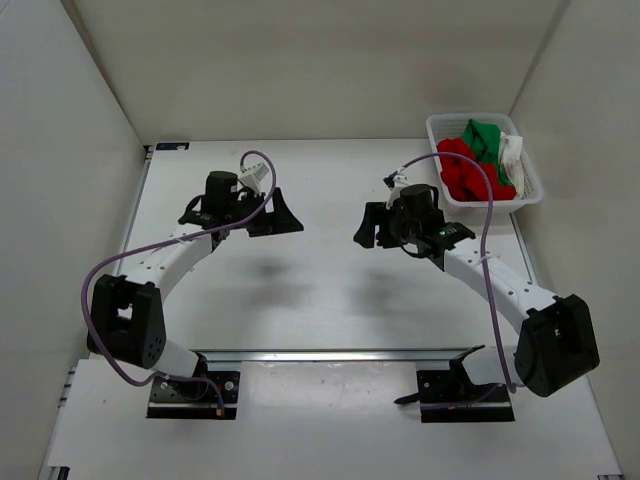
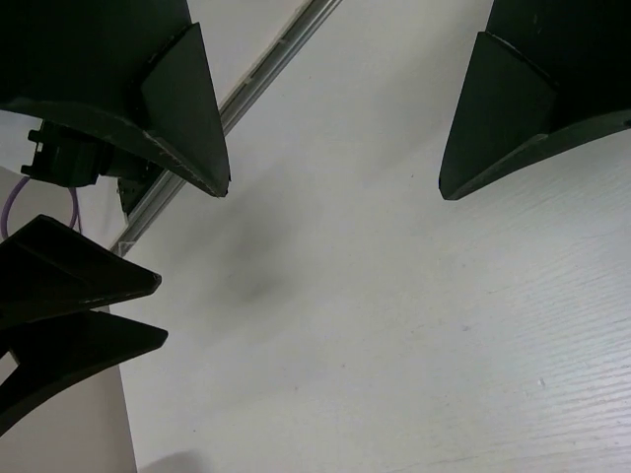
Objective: Fold and stack the t-shirts
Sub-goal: Grab crumpled tshirt from bin with the right arm
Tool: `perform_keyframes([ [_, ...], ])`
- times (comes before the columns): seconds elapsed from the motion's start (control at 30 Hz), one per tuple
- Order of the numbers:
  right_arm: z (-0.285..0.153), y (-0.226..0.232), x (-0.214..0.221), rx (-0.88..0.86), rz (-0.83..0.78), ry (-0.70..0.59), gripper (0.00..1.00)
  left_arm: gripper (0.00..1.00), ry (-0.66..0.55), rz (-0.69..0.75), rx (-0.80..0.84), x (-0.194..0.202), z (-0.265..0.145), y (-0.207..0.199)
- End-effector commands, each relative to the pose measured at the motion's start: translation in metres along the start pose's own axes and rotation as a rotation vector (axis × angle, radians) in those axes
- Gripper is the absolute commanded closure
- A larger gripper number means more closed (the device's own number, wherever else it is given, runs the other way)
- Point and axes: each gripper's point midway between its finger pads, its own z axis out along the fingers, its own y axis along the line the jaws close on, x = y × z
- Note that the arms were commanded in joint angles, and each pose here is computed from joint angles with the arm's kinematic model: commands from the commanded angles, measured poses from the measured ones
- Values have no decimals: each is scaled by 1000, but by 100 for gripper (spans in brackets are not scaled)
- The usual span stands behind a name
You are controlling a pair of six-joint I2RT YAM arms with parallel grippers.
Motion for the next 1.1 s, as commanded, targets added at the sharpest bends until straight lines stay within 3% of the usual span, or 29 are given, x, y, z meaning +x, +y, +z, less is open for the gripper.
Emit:
perform_keyframes([
  [0.0,-2,7,-36,-16,-29,-72,37,1,-69,54,7,-15,-14,-15],
  [0.1,-8,11,-49,-81,-24,-91,46,2,-90,30,-64,-11,-9,-24],
  [0.17,-14,4,-65,-68,-11,-117,50,1,-69,106,-19,-8,-8,-49],
  [0.27,-20,-5,-74,-65,-4,-125,55,1,-116,111,137,-1,-21,-63],
  [0.3,-21,-6,-76,-61,1,-115,56,1,-227,133,289,-26,-41,-80],
  [0.33,-25,-12,-87,-40,2,-140,59,1,-148,11,412,0,-45,-80],
  [0.37,-27,-20,-92,2,-6,-144,62,2,-205,-7,476,-15,-54,-80],
  [0.4,-29,-28,-92,46,-14,-140,71,1,-152,-46,462,-18,-49,-74],
  [0.43,-32,-33,-101,75,-15,-147,74,1,-67,-99,333,0,-33,-49],
  [0.47,-36,-42,-114,101,-6,-169,83,2,-72,-15,282,-9,-27,-45],
  [0.53,-51,-75,-147,234,27,-217,100,1,-48,5,247,-1,-19,-53],
  [0.6,-60,-107,-165,317,55,-224,100,3,-79,32,206,-6,-18,-54],
  [0.63,-71,-125,-182,376,69,-255,100,22,-78,17,174,-7,-16,-48],
  [0.7,-84,-159,-195,485,71,-288,100,87,-76,-14,158,-6,-17,-39],
  [0.73,-87,-170,-205,519,68,-307,100,96,-87,-15,168,-7,-18,-42],
  [0.8,-95,-215,-214,659,86,-303,94,93,-79,-19,131,3,-14,-40],
  [0.87,-90,-243,-214,703,94,-271,76,87,-75,6,112,6,-12,-42],
  [0.97,-82,-282,-201,733,143,-200,51,63,-97,47,144,8,-12,-56],
  [1.07,-71,-300,-192,718,188,-175,48,51,-76,34,114,18,-5,-48],
])
